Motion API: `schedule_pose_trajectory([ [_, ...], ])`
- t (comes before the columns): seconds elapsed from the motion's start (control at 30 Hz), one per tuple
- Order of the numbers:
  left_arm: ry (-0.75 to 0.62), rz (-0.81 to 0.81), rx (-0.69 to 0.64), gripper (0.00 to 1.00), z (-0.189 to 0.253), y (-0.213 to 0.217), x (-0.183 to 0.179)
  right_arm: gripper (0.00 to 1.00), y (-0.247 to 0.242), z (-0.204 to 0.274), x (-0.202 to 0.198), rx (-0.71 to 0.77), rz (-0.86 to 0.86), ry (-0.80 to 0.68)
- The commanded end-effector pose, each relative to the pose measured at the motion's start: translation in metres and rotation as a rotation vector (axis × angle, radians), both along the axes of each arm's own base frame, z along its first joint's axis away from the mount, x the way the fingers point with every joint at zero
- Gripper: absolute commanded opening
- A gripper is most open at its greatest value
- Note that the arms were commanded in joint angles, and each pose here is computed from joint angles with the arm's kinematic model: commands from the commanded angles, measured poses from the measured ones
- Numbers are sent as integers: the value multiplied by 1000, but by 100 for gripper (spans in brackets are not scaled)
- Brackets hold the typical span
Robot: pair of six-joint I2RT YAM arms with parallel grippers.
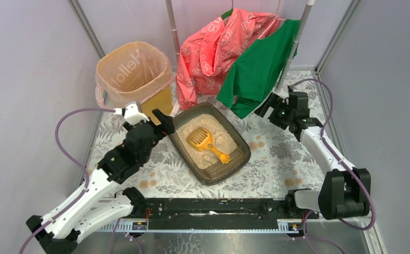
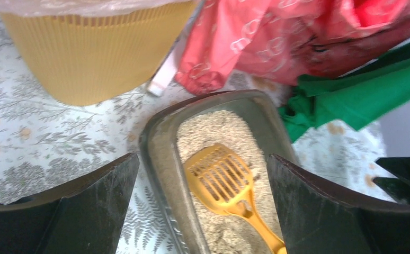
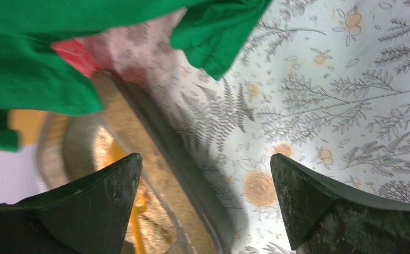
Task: Clean the litter box
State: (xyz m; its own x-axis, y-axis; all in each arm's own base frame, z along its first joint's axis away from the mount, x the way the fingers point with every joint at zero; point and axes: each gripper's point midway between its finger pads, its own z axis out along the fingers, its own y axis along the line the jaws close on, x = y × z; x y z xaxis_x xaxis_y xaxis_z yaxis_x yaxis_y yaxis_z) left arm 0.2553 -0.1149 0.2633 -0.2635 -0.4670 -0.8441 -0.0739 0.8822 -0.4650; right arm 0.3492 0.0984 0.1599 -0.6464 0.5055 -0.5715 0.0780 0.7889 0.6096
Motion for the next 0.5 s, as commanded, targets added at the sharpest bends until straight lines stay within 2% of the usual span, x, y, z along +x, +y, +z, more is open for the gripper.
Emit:
schedule_pose_trajectory([
  [0.0,140,127,128,99,-49,18,6,100,26,-5,1,-210,85,31],
  [0.07,189,155,144,99,-67,17,8,100,46,-3,0,-326,115,9],
  [0.2,236,203,120,99,-90,17,10,100,82,2,-2,-386,189,-19],
  [0.37,308,220,16,99,-124,18,17,100,95,-11,-2,-501,220,-3],
  [0.47,330,225,16,99,-141,19,18,100,95,-22,-3,-585,227,16],
])
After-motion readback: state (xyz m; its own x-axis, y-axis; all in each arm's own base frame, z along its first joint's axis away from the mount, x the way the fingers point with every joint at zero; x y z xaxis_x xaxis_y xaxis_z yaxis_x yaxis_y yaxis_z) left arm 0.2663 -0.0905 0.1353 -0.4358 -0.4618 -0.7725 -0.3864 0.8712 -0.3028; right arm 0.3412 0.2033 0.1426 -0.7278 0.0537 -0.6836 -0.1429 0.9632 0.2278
